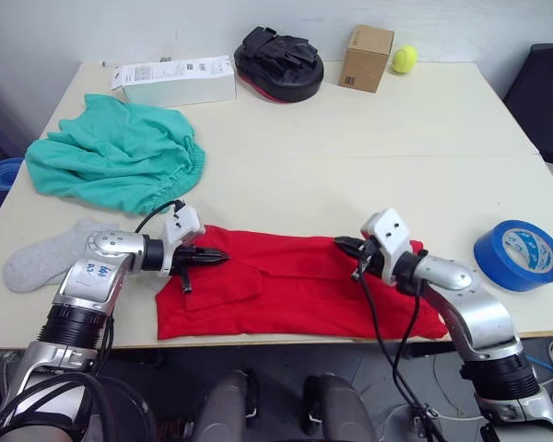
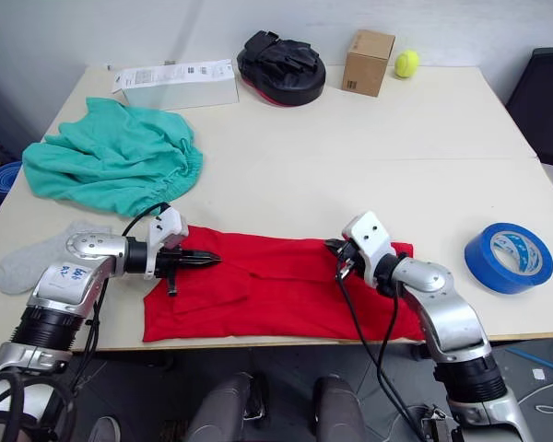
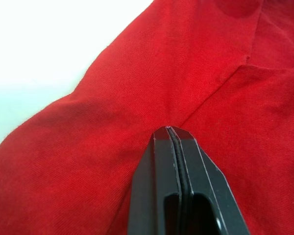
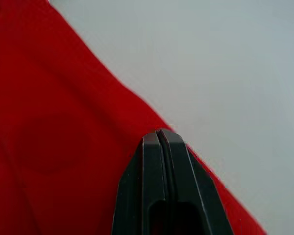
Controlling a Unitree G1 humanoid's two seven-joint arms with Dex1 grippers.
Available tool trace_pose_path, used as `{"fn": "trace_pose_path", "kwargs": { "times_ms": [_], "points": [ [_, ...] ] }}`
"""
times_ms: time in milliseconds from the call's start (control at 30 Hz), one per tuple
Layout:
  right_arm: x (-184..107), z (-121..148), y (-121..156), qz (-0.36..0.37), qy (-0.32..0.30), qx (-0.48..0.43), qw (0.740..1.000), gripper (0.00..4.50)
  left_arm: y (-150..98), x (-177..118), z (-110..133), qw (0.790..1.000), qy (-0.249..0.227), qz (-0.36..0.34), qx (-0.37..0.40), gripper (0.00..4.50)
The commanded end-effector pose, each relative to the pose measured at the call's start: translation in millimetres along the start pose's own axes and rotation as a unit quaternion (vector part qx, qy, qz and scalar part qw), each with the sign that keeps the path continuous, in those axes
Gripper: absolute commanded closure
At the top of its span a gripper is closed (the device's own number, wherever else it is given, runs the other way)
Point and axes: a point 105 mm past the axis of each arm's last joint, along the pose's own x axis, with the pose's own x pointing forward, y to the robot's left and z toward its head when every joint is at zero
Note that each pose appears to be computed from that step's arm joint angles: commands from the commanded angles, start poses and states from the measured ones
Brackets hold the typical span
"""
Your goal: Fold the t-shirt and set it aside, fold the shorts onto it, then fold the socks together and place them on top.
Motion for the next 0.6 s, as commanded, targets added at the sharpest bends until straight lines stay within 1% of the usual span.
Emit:
{"fn": "trace_pose_path", "kwargs": {
  "times_ms": [33, 67, 167, 267, 333, 400, 433, 600],
  "points": [
    [-10, -11, -6, -0.019, 0.024, -0.019, 0.999, 4.5, 7, -4, -11, 0.999, 0.021, 0.022, -0.01, 4.48],
    [-14, -14, -10, -0.028, 0.03, -0.022, 0.999, 4.5, 8, -4, -11, 0.999, 0.021, 0.025, -0.01, 4.48],
    [-32, -20, -34, -0.078, 0.039, -0.008, 0.996, 4.5, 12, -3, -10, 0.999, 0.015, 0.035, -0.012, 4.48],
    [-57, -29, -59, -0.128, 0.05, -0.001, 0.99, 4.5, 13, -2, -9, 0.999, 0.01, 0.037, -0.013, 4.48],
    [-71, -33, -67, -0.144, 0.056, 0.0, 0.988, 4.5, 12, -2, -8, 0.999, 0.008, 0.037, -0.014, 4.48],
    [-79, -33, -69, -0.145, 0.054, -0.001, 0.988, 4.5, 11, -2, -9, 0.999, 0.007, 0.036, -0.014, 4.48],
    [-81, -30, -69, -0.143, 0.048, -0.001, 0.989, 4.5, 11, -3, -9, 0.999, 0.007, 0.036, -0.016, 4.48],
    [-84, 1, -66, -0.115, -0.009, -0.009, 0.993, 4.5, 12, -9, -6, 0.999, -0.001, 0.037, -0.021, 4.48]
  ]
}}
